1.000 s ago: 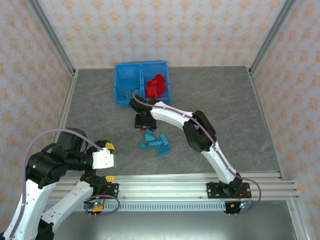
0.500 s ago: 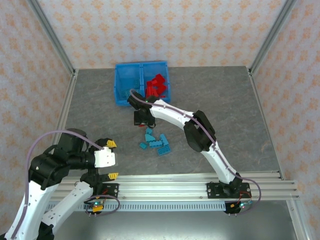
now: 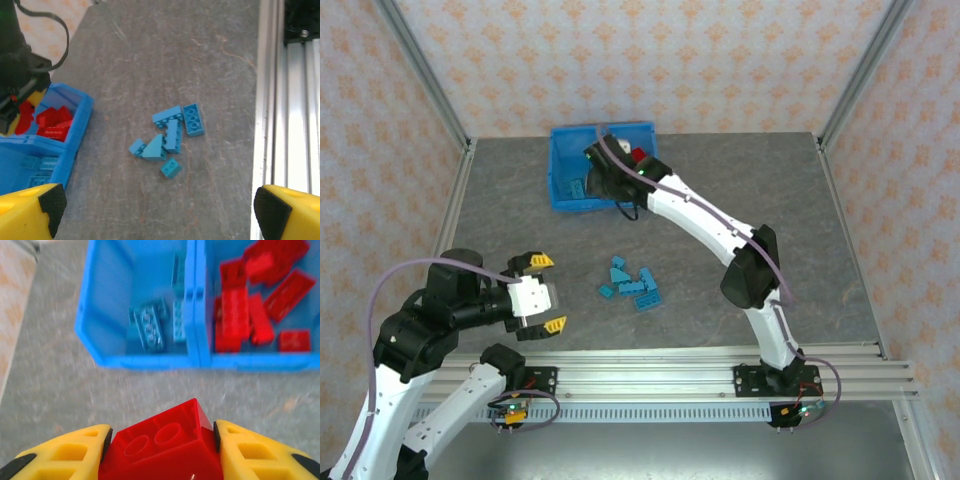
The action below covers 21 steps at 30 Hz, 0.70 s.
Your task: Sort the legos into containers by color
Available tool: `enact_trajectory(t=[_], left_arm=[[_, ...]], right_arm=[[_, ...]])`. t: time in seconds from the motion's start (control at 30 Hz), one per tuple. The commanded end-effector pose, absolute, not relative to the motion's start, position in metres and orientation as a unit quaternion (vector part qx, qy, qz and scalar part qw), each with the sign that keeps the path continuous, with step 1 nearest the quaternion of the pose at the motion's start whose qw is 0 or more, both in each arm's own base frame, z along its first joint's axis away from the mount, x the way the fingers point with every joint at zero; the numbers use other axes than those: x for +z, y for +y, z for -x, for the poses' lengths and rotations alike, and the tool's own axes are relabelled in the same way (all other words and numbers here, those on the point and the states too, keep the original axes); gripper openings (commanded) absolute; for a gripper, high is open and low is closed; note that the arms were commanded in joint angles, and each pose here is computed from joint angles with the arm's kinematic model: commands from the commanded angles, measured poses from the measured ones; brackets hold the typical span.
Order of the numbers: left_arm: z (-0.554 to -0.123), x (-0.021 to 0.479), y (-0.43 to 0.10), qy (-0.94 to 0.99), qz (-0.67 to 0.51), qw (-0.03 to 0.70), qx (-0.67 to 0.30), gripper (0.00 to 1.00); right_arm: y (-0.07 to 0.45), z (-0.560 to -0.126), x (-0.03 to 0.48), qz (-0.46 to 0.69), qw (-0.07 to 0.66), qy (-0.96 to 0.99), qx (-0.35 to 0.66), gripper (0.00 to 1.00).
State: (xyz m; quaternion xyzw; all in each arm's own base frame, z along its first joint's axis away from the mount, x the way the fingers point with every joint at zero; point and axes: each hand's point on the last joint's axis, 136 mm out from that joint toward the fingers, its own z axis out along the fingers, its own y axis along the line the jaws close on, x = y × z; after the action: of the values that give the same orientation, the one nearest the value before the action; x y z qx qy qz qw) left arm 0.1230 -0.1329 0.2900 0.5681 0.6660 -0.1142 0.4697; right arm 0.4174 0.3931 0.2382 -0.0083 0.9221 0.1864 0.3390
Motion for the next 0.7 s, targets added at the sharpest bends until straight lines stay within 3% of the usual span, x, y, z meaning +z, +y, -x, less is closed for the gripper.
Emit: enact_trajectory(t=[0.0,0.3,0.67], left_arm=[[-0.144,0.301,-0.133,0.681,-0.535,0.490,-0.101,1.00],[-0.152,0.293,-0.131,0.707,-0.508,0.481,-0.106,1.00],[-0.174,0.278,-0.127,0.750,-0.458,0.468,-0.098,1.00]], right_arm=[[0.374,-0.472,0.254,-0.030,0.404,0.898,0.172,0.39],[0.374,-0.563,0.220,-0.063,0.456,0.868,0.185,0.38],[0.384,-0.630,0.200,-0.090,0.518,0.807,0.268,0.40]])
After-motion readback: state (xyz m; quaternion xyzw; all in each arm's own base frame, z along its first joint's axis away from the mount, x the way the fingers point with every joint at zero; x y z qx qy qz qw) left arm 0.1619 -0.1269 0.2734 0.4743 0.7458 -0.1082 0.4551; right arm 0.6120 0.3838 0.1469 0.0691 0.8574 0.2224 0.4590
